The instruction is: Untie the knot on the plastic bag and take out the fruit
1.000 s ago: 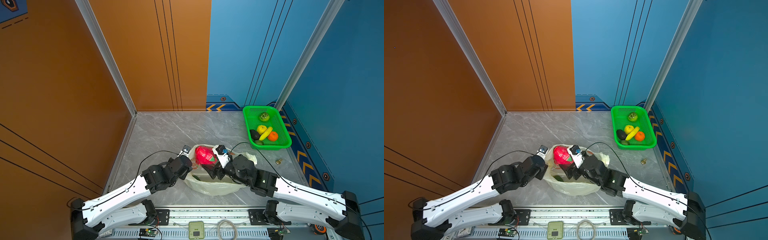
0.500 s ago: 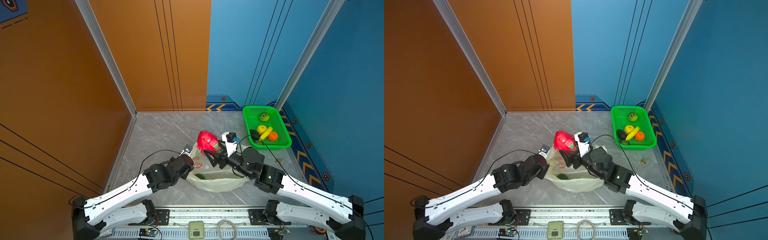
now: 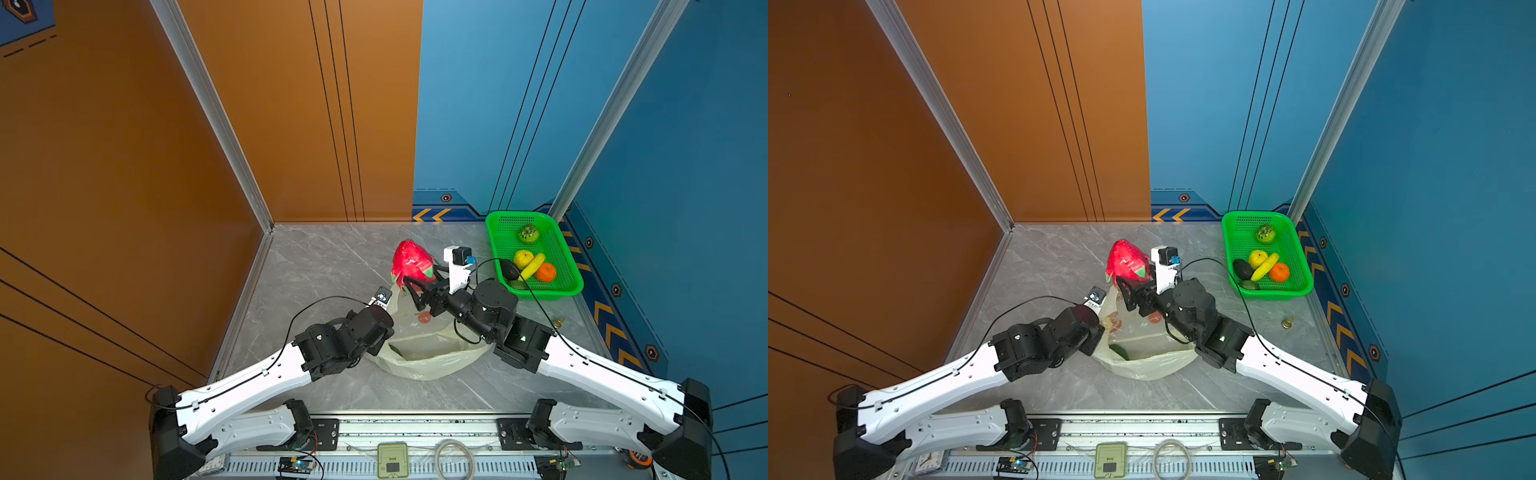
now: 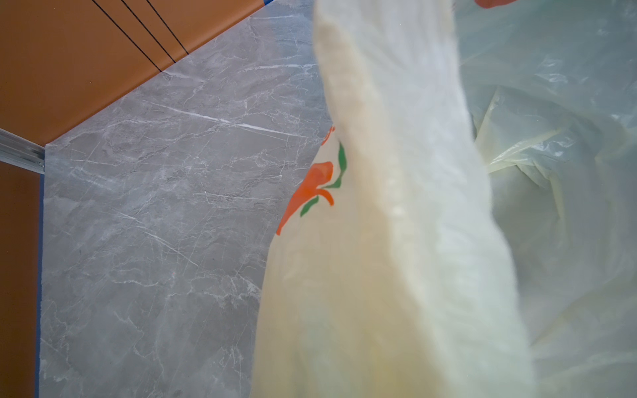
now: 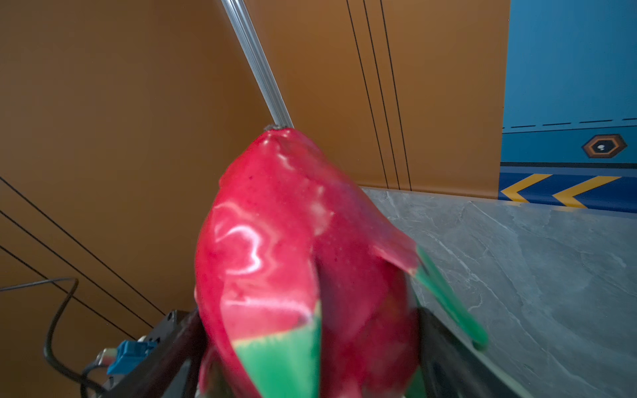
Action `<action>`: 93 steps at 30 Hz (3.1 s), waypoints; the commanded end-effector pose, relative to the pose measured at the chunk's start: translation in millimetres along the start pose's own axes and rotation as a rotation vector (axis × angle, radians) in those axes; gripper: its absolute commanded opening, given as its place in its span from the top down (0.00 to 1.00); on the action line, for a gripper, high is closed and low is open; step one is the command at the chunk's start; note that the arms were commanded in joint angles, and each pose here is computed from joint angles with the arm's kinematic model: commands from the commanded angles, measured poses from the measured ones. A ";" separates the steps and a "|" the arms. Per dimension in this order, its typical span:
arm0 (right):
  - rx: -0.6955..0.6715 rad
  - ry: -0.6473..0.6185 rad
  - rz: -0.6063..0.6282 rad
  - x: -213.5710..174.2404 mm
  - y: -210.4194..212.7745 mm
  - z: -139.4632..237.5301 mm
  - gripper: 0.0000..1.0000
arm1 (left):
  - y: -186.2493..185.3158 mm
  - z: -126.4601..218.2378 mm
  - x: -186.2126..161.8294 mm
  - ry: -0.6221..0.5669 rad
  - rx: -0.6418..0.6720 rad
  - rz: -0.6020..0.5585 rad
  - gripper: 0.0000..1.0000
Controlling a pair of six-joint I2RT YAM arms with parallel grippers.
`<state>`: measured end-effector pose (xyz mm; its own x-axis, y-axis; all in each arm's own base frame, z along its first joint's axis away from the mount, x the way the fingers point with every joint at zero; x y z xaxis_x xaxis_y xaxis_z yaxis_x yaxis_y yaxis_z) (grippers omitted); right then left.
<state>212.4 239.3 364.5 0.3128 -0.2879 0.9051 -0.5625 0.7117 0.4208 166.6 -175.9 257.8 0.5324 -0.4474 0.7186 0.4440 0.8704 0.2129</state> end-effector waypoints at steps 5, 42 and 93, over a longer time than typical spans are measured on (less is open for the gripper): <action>0.013 -0.154 -0.145 80.7 -14.5 20.6 0.29 | 0.4 4.0 3.4 -0.022 -0.008 0.002 1.00; -0.568 0.127 -0.296 58.0 -246.6 47.2 0.15 | 32.9 17.9 -12.8 -0.041 0.072 0.108 1.00; -0.666 0.939 -0.024 -160.2 -142.8 -118.5 0.00 | 146.3 55.8 -63.9 0.018 0.475 0.418 1.00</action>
<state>329.3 264.1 159.0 0.9219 0.0865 0.3776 -0.1566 0.9748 0.1589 157.3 -8.6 283.8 0.5828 -0.0485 0.8112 -0.1794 0.9659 0.1867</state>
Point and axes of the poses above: each gripper's point midway between its finger pads, its own z axis back along the fingers, its own y axis along the line the jaws close on, x = y × z, the point moved 8 cm from there along z, back along the fingers, and after that the axes turned 2 degrees about -z, right-handed, at the moved point
